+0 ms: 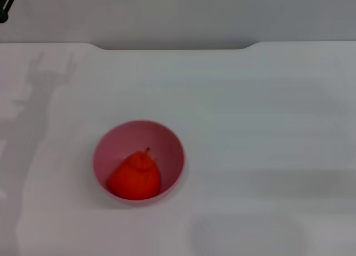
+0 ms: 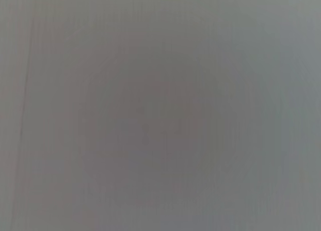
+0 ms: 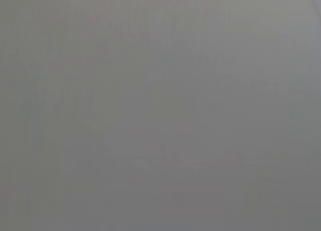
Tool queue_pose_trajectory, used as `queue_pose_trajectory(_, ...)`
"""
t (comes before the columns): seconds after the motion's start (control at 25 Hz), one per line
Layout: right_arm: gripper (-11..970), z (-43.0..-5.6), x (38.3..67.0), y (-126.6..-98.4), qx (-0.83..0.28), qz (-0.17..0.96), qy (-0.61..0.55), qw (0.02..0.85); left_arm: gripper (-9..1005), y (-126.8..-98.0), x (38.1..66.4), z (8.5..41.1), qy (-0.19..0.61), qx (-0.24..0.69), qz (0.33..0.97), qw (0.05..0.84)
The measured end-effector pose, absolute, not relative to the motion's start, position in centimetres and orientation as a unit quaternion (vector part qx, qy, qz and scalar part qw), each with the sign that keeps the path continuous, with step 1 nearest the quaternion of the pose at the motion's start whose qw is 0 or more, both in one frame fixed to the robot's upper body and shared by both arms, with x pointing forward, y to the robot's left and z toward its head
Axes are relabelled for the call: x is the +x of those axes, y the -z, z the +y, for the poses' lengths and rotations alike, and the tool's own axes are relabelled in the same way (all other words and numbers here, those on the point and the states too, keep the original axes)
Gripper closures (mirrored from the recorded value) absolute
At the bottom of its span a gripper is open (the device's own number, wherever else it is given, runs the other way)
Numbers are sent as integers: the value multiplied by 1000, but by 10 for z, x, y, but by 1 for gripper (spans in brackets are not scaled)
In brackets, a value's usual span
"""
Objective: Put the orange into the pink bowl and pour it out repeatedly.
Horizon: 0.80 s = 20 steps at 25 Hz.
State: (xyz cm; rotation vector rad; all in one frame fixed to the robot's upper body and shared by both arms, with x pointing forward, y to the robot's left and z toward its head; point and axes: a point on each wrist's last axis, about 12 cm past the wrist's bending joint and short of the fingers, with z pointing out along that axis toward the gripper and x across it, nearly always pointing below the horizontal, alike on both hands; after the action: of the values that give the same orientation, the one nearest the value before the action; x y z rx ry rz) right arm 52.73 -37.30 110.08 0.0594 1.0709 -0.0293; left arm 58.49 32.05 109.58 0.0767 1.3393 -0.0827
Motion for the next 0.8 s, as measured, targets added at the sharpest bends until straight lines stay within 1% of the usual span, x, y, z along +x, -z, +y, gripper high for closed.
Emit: queue_pose_trajectory(0.8,432,-367,541,-1106,33,505,8,863,215,-1096,593,306,53,52,623,778)
